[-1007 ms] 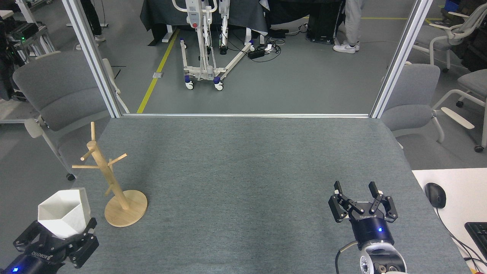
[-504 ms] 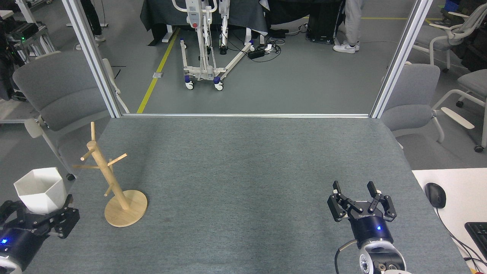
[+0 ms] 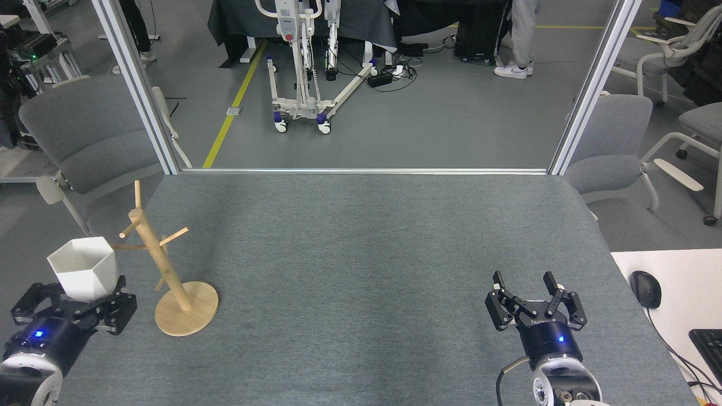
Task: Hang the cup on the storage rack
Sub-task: 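Carry the cup with the left gripper toward the wooden stand, then lower the cup onto a peg of the wooden stand with the left gripper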
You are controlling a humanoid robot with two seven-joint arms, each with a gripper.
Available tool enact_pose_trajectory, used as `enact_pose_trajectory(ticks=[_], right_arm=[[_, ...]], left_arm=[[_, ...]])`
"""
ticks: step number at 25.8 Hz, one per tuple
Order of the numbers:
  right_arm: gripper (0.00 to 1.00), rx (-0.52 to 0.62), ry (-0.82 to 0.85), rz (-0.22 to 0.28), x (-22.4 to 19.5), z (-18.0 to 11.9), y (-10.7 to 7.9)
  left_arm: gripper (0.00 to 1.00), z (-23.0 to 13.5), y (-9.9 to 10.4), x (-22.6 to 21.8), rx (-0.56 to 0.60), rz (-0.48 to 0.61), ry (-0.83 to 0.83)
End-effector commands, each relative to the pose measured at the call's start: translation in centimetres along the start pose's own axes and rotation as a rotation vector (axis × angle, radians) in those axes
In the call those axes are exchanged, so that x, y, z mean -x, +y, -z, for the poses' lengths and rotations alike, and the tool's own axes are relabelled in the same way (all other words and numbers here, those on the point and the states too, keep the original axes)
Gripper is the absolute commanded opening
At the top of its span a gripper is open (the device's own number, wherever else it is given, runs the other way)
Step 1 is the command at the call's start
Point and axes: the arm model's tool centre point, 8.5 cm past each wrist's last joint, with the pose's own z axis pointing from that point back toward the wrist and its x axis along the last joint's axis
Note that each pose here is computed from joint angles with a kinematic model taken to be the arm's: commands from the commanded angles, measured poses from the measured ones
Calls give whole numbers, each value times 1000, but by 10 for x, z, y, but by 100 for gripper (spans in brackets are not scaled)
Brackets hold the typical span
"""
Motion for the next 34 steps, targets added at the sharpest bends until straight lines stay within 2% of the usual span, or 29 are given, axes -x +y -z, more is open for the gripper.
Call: enact_pose_trajectory(ticks=[1, 12, 16, 24, 34], right_arm=[[100, -10, 1, -2, 2, 0, 3], [100, -10, -1, 4, -1, 9, 1], [100, -6, -5, 7, -3, 12, 0], [100, -11, -9, 12, -7, 13, 2], [100, -6, -13, 11, -9, 16, -1]], left_arm=[[0, 4, 0, -4, 4, -1, -10], [0, 23, 0, -22, 26, 13, -17], [0, 25, -6, -20, 46, 6, -17], [0, 20, -8, -21, 45, 13, -33], [0, 4, -25, -5, 72, -3, -16]])
